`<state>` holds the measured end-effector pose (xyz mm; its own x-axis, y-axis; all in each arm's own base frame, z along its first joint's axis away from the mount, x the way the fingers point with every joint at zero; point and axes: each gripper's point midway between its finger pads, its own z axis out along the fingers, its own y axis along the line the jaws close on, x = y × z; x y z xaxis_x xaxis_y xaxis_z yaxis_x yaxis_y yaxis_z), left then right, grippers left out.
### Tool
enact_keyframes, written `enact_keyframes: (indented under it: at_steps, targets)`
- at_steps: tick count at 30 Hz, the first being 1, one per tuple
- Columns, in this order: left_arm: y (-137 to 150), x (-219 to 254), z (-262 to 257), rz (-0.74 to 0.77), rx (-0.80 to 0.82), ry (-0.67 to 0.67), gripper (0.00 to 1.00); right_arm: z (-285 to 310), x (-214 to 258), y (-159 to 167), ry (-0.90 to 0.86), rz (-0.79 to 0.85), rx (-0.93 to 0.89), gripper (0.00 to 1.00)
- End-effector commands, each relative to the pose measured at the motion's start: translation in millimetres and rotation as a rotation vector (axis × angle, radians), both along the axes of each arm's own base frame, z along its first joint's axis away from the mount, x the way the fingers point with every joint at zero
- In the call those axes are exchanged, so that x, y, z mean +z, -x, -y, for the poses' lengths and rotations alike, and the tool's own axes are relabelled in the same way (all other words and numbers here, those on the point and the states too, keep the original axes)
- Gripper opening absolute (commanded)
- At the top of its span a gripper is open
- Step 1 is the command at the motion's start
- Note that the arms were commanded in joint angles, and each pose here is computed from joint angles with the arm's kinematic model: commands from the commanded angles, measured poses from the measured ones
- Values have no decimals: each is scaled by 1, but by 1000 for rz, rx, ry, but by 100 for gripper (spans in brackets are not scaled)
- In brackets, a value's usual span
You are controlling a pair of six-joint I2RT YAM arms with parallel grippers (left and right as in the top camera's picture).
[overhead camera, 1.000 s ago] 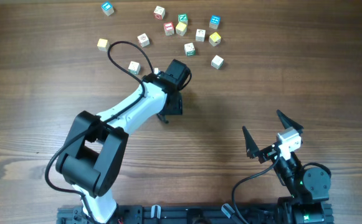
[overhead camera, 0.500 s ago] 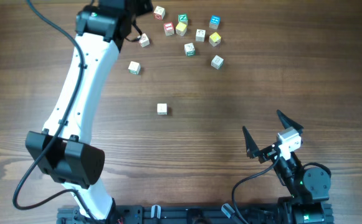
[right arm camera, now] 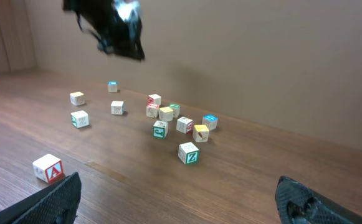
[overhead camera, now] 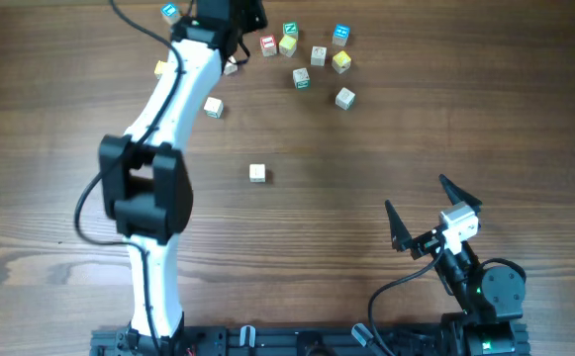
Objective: Form a circle
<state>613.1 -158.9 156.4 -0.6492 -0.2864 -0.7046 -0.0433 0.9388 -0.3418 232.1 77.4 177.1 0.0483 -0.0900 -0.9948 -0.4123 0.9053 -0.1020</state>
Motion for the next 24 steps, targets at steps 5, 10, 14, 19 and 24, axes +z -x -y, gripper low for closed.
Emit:
enact_keyframes:
  at_steps: [5,10,14,19,24]
  targets:
    - [-7,-72,25,-66,-65,-3,56,-2,2,1,4,12,11,100]
    - [-7,-100,29,-95,-67,-17,62,-2,2,1,4,12,11,100]
    - [-9,-115,20,-101,-25,-57,63,-2,2,1,4,12,11,100]
    - [-12,-128,16,-103,-5,-77,63,-2,2,1,4,12,11,100]
    - [-16,-124,17,-81,-4,-70,49,-2,2,1,4,12,11,100]
